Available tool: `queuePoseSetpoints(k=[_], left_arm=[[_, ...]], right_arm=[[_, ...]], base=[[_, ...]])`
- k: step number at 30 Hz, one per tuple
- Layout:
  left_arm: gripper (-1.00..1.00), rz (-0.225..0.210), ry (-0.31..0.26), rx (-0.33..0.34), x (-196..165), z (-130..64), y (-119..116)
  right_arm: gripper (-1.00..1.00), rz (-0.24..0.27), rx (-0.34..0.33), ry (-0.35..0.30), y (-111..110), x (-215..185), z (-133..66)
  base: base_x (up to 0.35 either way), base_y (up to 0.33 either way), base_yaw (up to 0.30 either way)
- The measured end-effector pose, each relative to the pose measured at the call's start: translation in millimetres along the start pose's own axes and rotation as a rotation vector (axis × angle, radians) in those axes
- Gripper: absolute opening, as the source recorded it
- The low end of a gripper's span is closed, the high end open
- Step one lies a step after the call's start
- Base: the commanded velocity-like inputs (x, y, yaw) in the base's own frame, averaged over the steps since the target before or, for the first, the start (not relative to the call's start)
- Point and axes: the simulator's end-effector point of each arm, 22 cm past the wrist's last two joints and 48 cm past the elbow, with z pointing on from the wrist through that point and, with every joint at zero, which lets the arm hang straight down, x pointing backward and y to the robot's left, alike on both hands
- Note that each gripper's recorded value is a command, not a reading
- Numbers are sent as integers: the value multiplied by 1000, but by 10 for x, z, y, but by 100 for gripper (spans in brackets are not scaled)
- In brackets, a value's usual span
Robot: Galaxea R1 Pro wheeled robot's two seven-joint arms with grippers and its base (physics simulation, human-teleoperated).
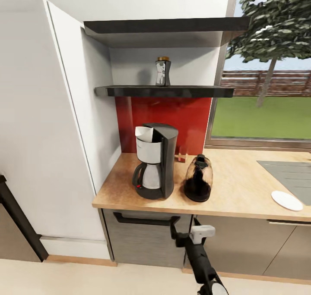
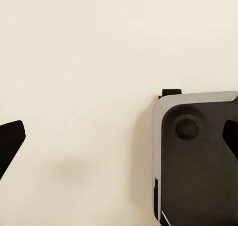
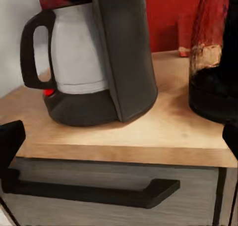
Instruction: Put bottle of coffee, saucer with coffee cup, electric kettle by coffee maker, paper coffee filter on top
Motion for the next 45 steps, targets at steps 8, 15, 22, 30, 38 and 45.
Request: queuePoseSetpoints(k=[8,15,22,30,38,45], left_arm=[[100,2,0,-3,0,1,14],[100,2,0,-1,-1,0,2],[100,3,-2,1,-8,0,-13],[100,4,6,6,56,-16,-31],[100,8,23,10,186,-49,-45],[100,12,56,7,416,-110,-44]], right_arm=[[100,29,108,-198,-1,-960,202],[100,34,191,-415,-167,-2068,581],[100,35,193,-634,-114,-3300,773],[100,-56,165,-663,162,-4654,1033],[100,-161,186,-586,319,-5361,1308],[100,-250,230,-455,292,-5549,1926]], base=[[0,0,0],[0,0,0],[0,0,0],[0,0,0],[0,0,0],[0,0,0]])
